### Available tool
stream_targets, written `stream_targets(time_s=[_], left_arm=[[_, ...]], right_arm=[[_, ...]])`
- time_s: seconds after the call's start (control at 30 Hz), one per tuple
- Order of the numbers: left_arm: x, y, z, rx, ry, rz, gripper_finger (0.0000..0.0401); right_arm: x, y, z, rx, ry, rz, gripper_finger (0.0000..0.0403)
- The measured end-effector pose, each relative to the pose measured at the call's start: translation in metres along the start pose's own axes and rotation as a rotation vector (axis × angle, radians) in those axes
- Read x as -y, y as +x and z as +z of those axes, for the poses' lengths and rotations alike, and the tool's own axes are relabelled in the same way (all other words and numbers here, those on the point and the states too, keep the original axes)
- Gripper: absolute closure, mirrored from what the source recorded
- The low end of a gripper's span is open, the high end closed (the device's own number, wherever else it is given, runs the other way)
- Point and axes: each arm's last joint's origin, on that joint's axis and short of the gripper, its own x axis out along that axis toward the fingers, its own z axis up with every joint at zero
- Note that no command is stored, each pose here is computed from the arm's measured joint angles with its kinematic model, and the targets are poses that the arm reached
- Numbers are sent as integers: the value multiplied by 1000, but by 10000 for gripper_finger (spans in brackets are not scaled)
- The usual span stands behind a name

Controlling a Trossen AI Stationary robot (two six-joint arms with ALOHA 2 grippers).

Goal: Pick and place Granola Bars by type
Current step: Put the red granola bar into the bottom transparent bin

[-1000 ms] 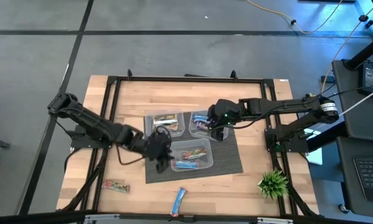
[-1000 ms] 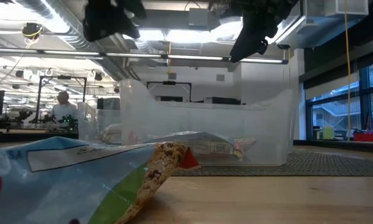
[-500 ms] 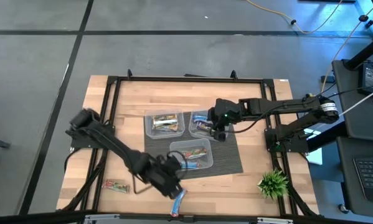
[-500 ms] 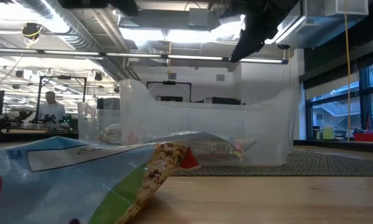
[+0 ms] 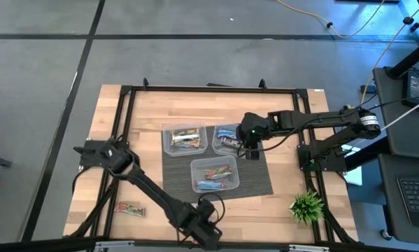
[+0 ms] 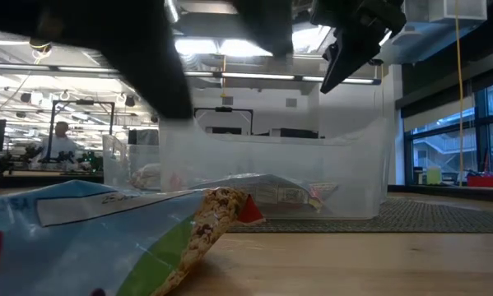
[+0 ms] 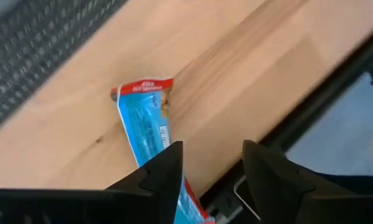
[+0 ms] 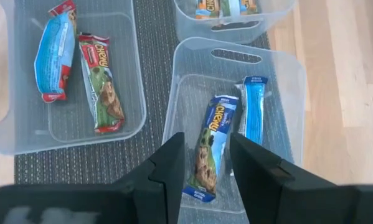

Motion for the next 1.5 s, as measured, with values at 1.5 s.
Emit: stream_targets(time_s=[1.5], left_arm=[[-10, 34, -19, -60, -140, 109, 240]], right_arm=[[0, 0, 0, 1, 6, 1, 272]])
